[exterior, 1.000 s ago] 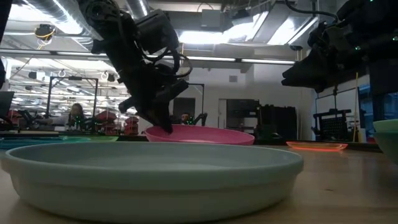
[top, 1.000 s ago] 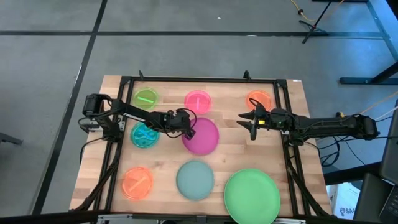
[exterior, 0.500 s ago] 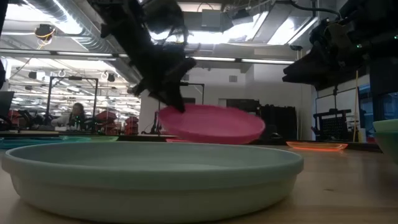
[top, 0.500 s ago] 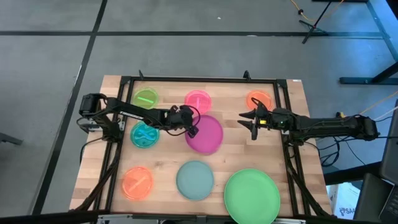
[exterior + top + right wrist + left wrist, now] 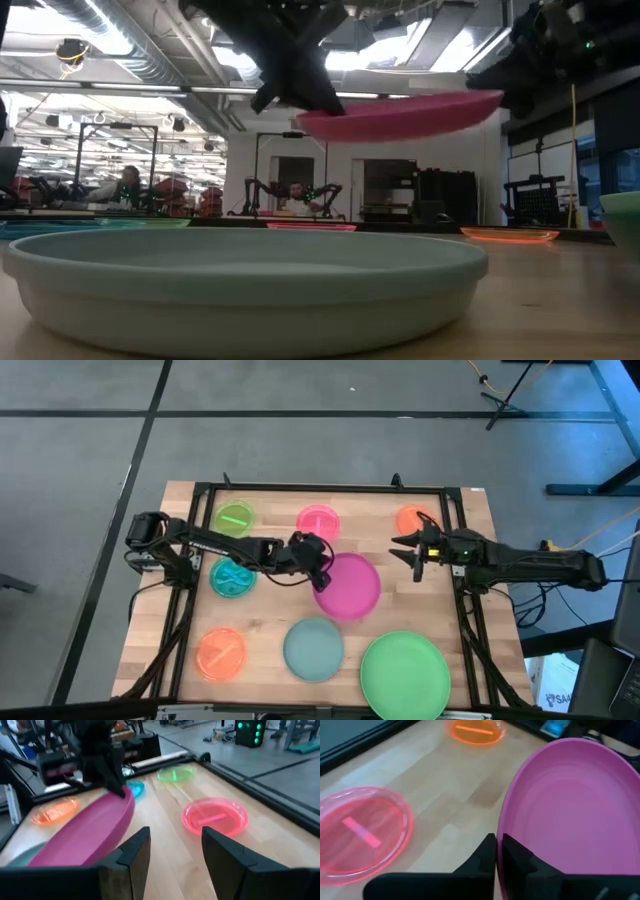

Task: Stack plastic plates
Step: Stack the pink plate on the green plate, then stack the blue plate on the pink plate

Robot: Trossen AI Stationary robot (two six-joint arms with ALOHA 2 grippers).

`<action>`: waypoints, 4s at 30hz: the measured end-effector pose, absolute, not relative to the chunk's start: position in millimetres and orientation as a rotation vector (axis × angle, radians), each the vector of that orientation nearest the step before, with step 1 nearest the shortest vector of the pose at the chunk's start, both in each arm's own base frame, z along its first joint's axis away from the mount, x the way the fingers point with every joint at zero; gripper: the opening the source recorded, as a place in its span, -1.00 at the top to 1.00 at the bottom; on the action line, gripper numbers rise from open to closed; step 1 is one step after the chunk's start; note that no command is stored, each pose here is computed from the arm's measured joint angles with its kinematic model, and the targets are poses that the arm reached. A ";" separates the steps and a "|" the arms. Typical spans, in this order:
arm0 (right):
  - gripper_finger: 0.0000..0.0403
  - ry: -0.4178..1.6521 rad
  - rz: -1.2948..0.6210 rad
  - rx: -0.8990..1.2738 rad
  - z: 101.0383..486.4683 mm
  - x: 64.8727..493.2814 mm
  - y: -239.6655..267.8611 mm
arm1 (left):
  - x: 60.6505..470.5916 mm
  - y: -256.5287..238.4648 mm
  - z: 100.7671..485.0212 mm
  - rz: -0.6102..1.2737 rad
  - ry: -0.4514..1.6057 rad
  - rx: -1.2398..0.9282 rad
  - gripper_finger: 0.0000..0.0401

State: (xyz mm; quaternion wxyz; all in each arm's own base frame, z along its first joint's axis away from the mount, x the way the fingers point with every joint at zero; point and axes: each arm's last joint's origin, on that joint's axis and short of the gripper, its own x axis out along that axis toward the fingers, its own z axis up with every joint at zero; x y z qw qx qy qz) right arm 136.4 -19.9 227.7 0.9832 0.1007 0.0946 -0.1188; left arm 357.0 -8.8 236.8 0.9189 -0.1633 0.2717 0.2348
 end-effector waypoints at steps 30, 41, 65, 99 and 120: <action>0.16 0.122 -0.208 0.235 263.8 114.6 -16.4 | 368.7 -49.1 249.8 0.201 0.413 -0.388 0.95; 0.16 0.125 -0.192 0.235 263.6 115.1 -15.9 | 379.9 -61.9 240.3 0.152 0.355 -0.400 0.95; 0.16 0.167 -0.162 0.269 259.6 114.6 -14.8 | 503.6 -122.6 159.4 -0.042 0.345 -0.409 0.95; 0.16 0.190 -0.164 0.267 257.3 114.3 -14.7 | 504.0 -133.7 161.5 -0.109 0.551 -0.268 0.53; 0.16 0.291 -0.103 0.315 234.8 115.7 -12.5 | 392.9 -177.4 215.6 0.185 0.925 -0.058 0.53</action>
